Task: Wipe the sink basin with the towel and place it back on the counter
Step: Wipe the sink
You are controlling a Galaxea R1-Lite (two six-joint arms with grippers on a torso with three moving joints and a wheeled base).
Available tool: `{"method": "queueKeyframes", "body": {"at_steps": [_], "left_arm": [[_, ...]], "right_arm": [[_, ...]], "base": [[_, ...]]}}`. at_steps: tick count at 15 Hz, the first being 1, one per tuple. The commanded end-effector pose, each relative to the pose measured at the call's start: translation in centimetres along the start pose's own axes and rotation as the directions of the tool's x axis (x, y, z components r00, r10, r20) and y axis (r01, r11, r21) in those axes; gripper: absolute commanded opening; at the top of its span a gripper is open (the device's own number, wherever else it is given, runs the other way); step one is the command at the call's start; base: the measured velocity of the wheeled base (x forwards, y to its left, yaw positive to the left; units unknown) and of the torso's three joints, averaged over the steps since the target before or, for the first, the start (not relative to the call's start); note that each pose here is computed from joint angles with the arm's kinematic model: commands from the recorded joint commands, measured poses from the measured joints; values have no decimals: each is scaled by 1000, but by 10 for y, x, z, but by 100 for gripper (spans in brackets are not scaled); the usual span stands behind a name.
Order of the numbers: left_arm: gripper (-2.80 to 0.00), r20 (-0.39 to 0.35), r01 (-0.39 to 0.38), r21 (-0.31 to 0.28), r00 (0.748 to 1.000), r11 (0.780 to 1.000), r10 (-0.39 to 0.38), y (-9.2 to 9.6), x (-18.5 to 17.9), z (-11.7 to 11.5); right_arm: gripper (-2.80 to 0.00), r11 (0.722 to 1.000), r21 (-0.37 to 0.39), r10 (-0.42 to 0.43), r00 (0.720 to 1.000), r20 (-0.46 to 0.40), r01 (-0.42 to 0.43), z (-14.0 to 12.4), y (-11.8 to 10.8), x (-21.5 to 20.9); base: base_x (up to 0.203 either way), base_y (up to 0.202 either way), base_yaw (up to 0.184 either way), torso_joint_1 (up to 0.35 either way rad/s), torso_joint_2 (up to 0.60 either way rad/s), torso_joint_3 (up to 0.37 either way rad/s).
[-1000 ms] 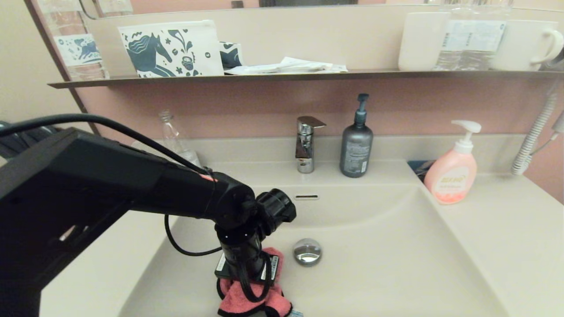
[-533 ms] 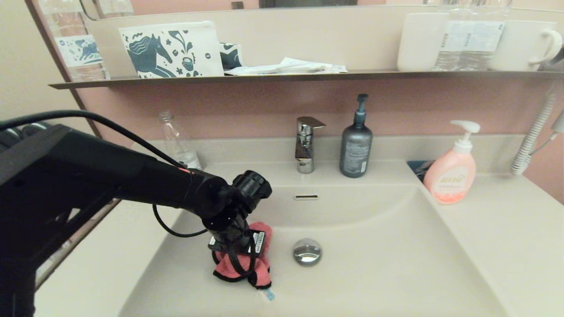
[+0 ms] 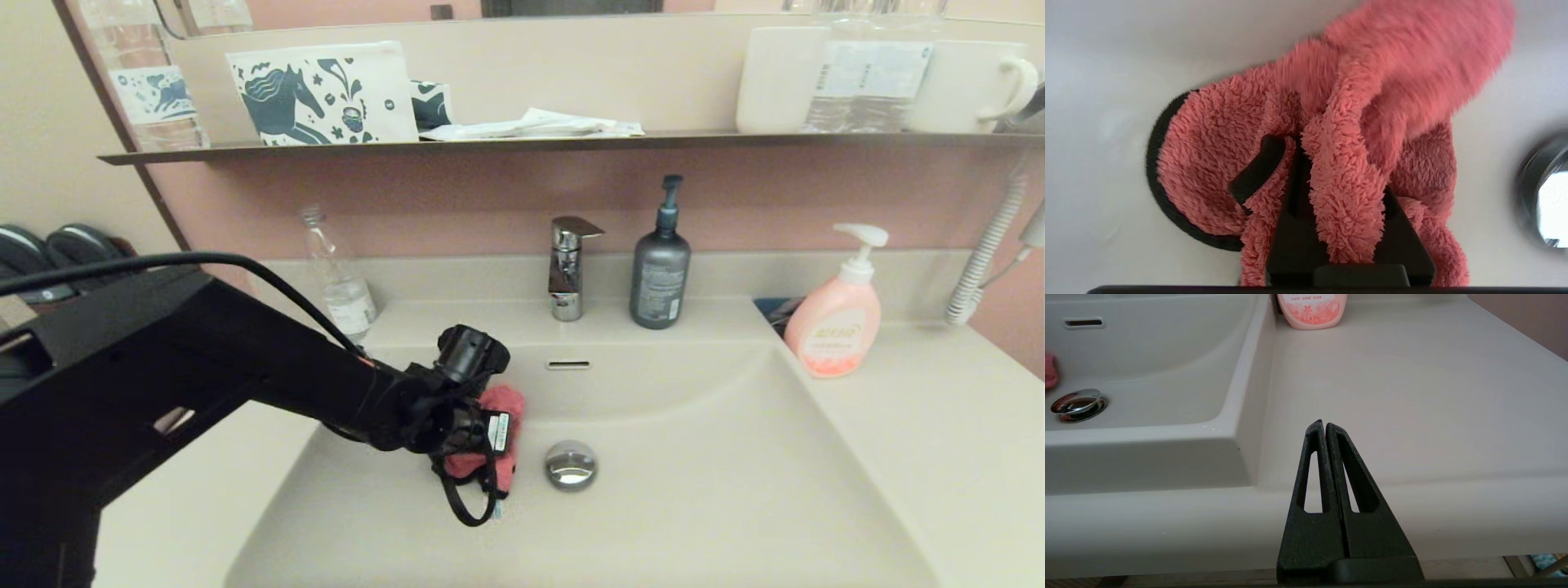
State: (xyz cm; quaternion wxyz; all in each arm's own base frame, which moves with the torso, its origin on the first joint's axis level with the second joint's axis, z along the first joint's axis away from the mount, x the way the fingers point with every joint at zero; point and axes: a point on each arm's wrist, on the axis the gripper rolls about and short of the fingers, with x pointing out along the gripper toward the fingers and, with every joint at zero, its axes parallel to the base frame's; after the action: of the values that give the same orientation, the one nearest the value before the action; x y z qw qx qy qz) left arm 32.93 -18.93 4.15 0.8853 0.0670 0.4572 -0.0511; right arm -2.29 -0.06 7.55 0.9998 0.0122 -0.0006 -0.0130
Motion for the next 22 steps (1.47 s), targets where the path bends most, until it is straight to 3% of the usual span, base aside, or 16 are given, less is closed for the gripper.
{"method": "queueKeyframes", "body": {"at_steps": [1, 8, 17, 22], "left_arm": [[-280, 4, 26, -13, 1000, 1000, -26, -18, 3, -5], [-280, 6, 86, -24, 996, 996, -86, -72, -30, -16], [-280, 46, 117, -12, 992, 993, -116, -106, -19, -7], [-280, 91, 162, 6, 983, 987, -162, -135, -26, -2]], "right_arm": [[-280, 1000, 0, 0, 1000, -1, 0, 0, 0, 0], [-280, 1000, 0, 0, 1000, -1, 0, 0, 0, 0], [-280, 1000, 0, 0, 1000, -1, 0, 0, 0, 0], [-280, 1000, 0, 0, 1000, -1, 0, 0, 0, 0]], "base": [[0, 0, 0, 0, 0, 0], [0, 0, 0, 0, 0, 0], [0, 0, 0, 0, 0, 0], [0, 0, 0, 0, 0, 0]]}}
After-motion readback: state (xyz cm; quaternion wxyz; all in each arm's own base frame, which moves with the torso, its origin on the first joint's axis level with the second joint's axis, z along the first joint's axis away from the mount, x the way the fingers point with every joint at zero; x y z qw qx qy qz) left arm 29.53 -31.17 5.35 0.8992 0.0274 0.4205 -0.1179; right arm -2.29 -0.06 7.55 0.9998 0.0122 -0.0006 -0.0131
